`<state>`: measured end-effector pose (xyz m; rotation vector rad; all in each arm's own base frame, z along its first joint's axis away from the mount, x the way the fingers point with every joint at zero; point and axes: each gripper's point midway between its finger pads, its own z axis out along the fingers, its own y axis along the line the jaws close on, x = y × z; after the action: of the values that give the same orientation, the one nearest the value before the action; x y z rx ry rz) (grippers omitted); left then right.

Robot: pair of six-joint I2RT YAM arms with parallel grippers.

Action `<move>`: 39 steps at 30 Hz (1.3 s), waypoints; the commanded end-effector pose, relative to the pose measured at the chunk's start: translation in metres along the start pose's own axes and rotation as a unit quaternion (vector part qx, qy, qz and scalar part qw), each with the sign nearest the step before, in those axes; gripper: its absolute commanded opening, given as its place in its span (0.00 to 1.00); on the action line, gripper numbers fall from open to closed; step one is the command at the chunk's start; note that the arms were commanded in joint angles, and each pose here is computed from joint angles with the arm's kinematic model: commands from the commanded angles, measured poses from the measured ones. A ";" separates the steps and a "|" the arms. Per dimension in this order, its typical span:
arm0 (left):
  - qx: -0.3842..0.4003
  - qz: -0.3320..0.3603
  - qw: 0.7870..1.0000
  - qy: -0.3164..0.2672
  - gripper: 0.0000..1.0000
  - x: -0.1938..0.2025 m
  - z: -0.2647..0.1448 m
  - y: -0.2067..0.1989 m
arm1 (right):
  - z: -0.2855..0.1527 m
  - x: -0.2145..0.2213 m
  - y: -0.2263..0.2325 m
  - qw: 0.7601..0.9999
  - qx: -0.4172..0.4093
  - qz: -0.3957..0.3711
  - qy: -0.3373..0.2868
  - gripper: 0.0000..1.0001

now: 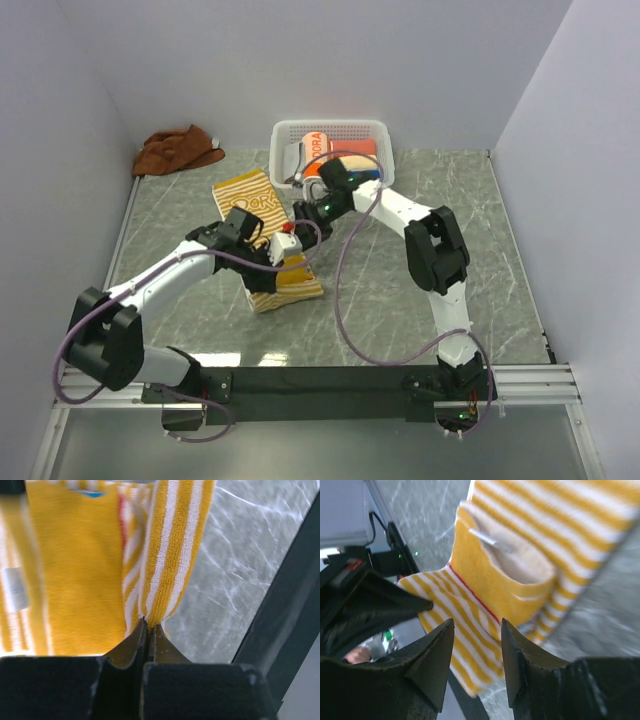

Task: Roll the towels
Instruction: Roll the towel

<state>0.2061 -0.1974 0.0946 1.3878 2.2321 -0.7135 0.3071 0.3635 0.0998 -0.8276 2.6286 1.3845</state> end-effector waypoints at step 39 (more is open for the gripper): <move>-0.043 -0.142 0.989 0.017 0.32 0.057 0.003 0.133 | 0.048 0.023 -0.063 0.992 0.072 0.098 0.026 0.43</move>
<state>0.3045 -0.1399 0.0348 1.0124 2.4801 -0.8530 0.2995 0.3662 0.0460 -0.6028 2.8451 1.4406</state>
